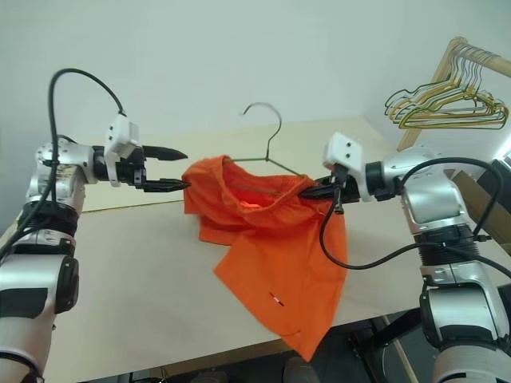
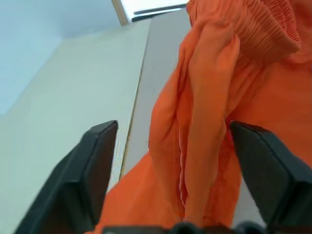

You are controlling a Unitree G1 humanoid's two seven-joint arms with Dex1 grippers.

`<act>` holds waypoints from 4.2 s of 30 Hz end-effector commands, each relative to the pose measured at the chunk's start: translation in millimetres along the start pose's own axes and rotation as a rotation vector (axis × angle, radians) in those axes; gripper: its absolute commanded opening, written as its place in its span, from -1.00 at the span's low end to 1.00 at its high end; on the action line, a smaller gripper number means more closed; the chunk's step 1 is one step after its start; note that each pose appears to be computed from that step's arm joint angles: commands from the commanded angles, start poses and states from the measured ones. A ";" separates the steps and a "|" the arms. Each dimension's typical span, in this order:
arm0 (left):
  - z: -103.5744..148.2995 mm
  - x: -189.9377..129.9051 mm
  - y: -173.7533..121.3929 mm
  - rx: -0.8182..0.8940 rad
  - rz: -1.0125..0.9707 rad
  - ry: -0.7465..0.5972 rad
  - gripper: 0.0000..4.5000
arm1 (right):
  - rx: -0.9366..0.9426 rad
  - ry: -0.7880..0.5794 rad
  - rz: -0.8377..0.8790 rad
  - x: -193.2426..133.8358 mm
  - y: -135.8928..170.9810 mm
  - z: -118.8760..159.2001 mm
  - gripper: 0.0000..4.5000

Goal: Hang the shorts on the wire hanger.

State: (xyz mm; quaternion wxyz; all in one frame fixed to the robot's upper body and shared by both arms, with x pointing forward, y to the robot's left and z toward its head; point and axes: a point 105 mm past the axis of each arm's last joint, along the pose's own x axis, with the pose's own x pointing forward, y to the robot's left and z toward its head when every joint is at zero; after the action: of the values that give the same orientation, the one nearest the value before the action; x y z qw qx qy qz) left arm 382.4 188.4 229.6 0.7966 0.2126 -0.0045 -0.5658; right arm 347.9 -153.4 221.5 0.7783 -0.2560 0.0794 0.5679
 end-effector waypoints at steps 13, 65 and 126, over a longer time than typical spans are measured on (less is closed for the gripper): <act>33.4 -14.4 -19.3 -0.022 -0.001 -0.322 0.99 | 0.163 -0.037 -0.190 -44.0 -11.6 17.8 -1.00; 30.5 12.5 -87.7 -0.098 0.075 -0.387 0.99 | 0.798 0.295 -1.942 -250.3 -72.7 -103.3 -1.00; 52.0 6.9 -94.4 -0.095 0.136 -0.613 1.00 | 0.127 0.319 -2.211 -272.2 -112.4 -47.4 0.98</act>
State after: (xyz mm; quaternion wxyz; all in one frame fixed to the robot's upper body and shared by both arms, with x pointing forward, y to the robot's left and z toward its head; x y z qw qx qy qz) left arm 292.3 133.6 229.5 0.8079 -0.0204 -0.2044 -0.5524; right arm 365.7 -444.0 290.9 0.8494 -0.1937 0.0172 -0.4906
